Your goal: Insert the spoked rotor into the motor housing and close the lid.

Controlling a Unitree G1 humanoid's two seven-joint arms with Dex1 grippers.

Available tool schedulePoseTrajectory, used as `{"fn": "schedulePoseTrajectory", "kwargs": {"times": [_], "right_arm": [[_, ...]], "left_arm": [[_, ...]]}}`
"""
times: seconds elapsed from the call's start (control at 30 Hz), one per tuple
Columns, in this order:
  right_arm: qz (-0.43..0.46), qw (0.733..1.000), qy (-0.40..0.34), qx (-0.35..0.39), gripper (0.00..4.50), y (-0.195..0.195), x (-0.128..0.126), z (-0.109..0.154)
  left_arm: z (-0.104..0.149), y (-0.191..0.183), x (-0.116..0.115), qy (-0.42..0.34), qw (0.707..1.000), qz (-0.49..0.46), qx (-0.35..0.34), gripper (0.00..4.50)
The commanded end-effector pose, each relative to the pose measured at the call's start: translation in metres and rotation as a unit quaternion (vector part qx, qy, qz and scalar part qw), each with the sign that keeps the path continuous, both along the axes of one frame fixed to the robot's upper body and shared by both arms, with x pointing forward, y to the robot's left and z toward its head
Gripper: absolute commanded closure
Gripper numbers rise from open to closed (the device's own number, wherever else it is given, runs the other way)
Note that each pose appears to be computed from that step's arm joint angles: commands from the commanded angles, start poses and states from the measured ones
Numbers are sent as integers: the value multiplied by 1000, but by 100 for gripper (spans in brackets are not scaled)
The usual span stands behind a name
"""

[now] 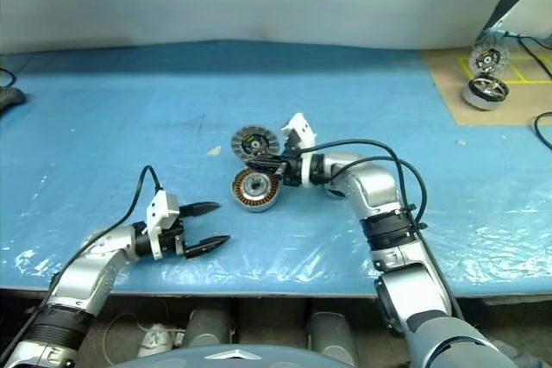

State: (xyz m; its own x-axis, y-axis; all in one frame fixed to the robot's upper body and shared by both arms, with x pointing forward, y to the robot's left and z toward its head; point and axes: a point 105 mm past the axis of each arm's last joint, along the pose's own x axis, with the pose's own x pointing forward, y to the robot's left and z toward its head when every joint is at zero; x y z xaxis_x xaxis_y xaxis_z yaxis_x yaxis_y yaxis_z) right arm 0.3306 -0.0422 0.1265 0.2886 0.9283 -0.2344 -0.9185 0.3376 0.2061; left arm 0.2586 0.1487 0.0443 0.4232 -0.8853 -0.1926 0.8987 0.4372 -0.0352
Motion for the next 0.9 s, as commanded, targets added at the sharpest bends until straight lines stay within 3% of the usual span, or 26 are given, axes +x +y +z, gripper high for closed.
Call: {"fn": "schedulePoseTrajectory", "kwargs": {"times": [0.03,0.2,0.43,0.73,0.9], "right_arm": [[-23,996,-55,-59,425,-26,-2,2],[-40,993,-75,-87,425,-55,-9,10],[23,993,-89,-73,425,2,-12,9],[43,992,-76,-96,425,22,5,-14],[27,988,-55,-142,425,13,15,-47]], "left_arm": [[6,0,-2,-4,1000,-2,-5,0],[9,2,1,-3,1000,3,-6,0],[9,-1,0,-1,1000,0,-10,0],[9,-2,1,-3,1000,1,-7,0],[7,-2,4,-1,1000,4,-5,0]]}}
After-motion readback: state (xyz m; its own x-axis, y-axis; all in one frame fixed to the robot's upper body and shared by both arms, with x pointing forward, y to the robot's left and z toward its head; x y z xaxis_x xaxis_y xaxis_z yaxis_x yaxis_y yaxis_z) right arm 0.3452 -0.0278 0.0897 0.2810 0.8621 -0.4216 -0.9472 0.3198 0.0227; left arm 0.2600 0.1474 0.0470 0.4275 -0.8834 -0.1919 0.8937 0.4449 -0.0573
